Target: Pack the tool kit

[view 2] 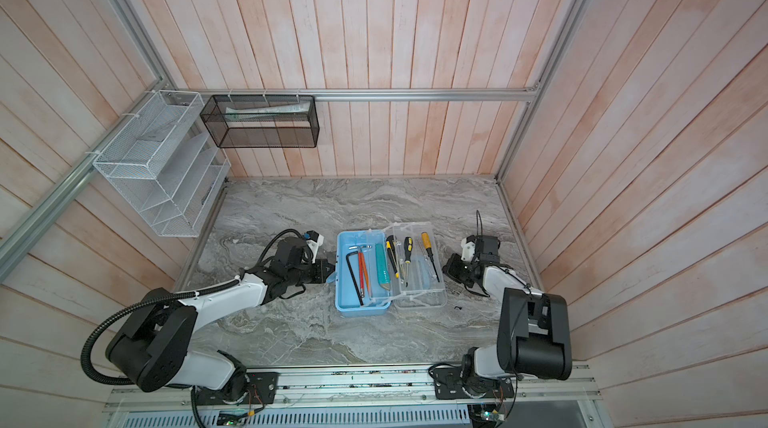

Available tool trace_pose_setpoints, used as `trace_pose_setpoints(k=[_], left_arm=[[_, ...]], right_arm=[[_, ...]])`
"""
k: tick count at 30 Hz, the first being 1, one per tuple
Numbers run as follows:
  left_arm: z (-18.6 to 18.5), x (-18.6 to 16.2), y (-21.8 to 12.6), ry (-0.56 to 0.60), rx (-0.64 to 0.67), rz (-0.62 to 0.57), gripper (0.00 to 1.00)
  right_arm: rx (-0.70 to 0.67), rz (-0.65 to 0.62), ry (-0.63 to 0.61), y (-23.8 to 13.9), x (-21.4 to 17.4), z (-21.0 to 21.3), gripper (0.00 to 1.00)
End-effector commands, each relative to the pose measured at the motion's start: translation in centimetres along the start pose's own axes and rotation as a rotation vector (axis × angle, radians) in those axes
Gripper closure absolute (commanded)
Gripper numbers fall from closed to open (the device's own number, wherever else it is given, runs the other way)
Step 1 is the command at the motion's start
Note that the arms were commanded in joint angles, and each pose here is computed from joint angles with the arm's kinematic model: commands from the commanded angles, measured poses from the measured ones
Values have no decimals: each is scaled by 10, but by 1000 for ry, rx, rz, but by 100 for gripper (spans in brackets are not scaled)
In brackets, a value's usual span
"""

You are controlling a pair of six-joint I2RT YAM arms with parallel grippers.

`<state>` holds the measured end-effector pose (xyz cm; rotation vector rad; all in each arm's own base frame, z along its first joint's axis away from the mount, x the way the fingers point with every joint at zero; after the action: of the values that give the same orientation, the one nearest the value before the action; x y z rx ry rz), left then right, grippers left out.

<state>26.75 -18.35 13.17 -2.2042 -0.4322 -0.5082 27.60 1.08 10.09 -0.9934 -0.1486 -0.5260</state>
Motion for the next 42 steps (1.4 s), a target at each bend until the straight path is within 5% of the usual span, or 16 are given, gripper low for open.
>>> trace_pose_setpoints(k=[1,18,30,42], left_arm=[[-3,-3,3,31,-38,2,100],[-14,-12,14,49,-110,45,100],[-17,-9,13,73,-110,33,100],[-16,-8,11,76,-103,17,100]], right_arm=[[74,29,-32,3,-5,5,100],[455,18,-36,-17,-3,45,100],[507,-28,-59,-49,2,69,100],[562,1,-227,-57,5,156,100]])
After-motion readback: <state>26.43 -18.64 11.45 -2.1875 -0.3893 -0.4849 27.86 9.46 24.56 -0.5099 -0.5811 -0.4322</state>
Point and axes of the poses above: each gripper's point midway between its finger pads, its own y axis out along the fingers, its own z axis along the line the jaws close on, x = y × z, the point moved 8 cm from there along -y, back along the fingers, and after that the axes turned 6 degrees about -y, right-handed, at the moved point
